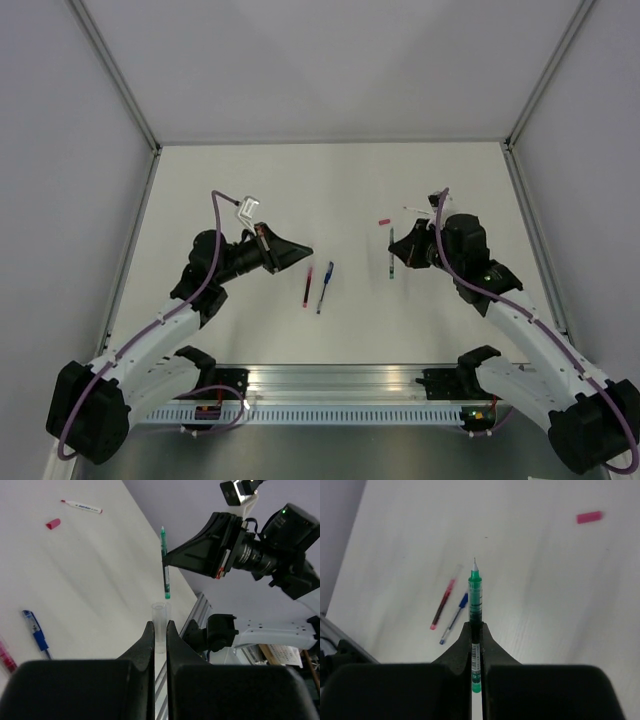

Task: Insert the pens into the pen caps

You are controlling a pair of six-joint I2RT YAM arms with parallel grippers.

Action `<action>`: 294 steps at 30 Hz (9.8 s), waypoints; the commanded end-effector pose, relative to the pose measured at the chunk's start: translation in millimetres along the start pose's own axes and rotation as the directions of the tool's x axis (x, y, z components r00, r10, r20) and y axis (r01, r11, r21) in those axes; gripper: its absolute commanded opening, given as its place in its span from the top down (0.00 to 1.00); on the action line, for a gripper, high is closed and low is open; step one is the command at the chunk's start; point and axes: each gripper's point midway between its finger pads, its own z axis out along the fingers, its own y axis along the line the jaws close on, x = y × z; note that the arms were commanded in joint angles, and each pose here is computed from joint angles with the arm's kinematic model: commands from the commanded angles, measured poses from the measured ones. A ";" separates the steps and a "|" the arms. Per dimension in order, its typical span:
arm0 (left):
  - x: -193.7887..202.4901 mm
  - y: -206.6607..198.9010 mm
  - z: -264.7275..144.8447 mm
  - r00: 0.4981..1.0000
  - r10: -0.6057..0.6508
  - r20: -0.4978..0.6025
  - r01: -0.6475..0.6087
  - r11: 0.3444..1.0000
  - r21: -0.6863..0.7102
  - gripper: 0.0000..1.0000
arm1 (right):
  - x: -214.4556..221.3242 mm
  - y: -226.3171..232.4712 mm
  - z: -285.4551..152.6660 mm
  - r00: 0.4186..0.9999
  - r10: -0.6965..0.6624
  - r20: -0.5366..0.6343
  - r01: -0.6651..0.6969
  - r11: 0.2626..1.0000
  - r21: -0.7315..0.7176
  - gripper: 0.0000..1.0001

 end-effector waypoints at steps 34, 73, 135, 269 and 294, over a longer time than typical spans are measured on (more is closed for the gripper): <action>-74.4 -88.0 17.4 0.988 -0.010 0.154 -0.044 0.938 0.345 0.98 | 14.0 207.7 -36.5 0.947 -0.102 0.303 0.285 0.700 -0.655 1.00; -65.9 -85.1 7.6 0.985 0.048 0.166 -0.099 0.944 0.314 0.98 | 1.4 220.2 -26.7 0.943 -0.098 0.319 0.287 0.728 -0.623 1.00; -78.6 -92.1 -3.0 0.968 0.110 0.227 -0.168 0.953 0.253 0.98 | 3.2 224.1 -33.5 0.948 -0.082 0.309 0.270 0.720 -0.639 1.00; 29.7 -66.9 1.9 0.959 0.256 -0.122 -0.213 0.934 0.287 0.98 | -79.0 237.6 -65.7 0.884 -0.178 0.431 0.385 0.801 -0.458 0.14; 43.1 -102.5 -23.1 0.943 0.325 -0.073 -0.255 0.845 0.469 0.98 | -81.9 269.3 -72.2 0.909 -0.166 0.382 0.373 0.733 -0.569 0.39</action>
